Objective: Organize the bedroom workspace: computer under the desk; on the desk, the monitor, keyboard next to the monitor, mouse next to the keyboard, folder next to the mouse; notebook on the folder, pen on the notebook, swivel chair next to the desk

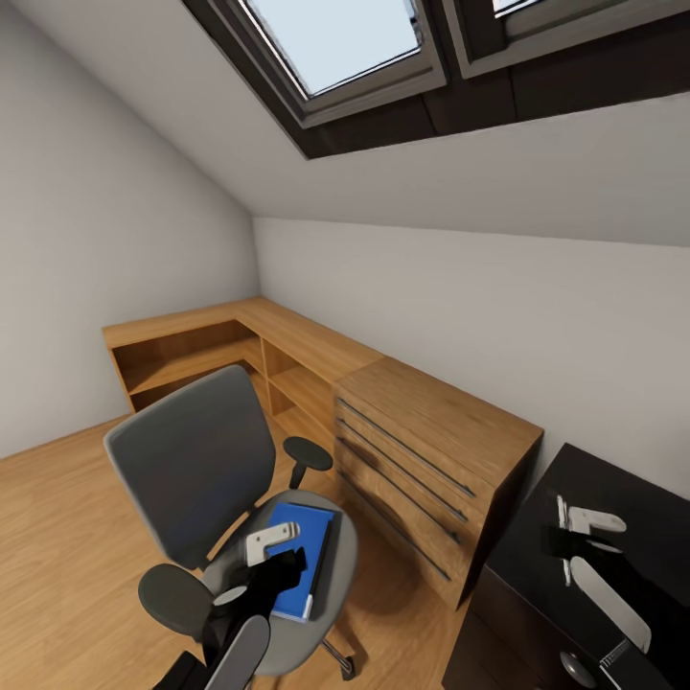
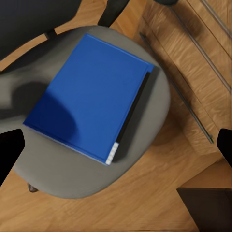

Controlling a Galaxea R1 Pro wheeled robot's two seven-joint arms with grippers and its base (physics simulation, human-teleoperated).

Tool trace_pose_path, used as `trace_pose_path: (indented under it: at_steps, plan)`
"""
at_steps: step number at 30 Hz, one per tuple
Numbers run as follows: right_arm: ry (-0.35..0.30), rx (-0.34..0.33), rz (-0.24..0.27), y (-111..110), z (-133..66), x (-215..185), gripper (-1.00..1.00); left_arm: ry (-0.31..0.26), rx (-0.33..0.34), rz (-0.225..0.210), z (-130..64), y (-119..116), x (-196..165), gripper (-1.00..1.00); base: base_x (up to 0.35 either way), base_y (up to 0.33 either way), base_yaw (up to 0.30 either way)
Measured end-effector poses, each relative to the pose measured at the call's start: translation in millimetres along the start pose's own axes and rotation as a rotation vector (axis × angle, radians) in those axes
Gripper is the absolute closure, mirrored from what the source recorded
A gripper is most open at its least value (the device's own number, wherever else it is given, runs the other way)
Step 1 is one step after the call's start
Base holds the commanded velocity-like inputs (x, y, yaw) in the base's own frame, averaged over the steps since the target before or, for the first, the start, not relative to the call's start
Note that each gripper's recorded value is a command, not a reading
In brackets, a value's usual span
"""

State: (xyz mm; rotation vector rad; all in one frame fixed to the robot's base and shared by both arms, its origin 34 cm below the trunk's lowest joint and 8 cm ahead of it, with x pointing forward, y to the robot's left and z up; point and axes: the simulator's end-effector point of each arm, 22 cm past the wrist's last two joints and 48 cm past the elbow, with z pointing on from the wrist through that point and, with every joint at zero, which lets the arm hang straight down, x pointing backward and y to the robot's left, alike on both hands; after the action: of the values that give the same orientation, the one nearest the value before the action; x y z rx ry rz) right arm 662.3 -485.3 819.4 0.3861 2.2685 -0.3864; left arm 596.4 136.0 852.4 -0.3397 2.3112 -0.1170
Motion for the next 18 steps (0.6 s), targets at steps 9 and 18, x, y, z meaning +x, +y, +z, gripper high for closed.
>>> trace_pose_path:
  at_steps: [9, 18]
  plan:
    - [0.023, 0.051, 0.057, -41, 32.5, -6, 1.00, 0.004, 0.020, 0.025, -3.0, -11, 6, -1.00, 0.000, 0.000, 0.000]
    - [0.077, 0.019, 0.095, -46, 46.0, 4, 1.00, 0.020, 0.067, 0.088, -10.8, -36, 24, -1.00, 0.000, 0.000, 0.000]
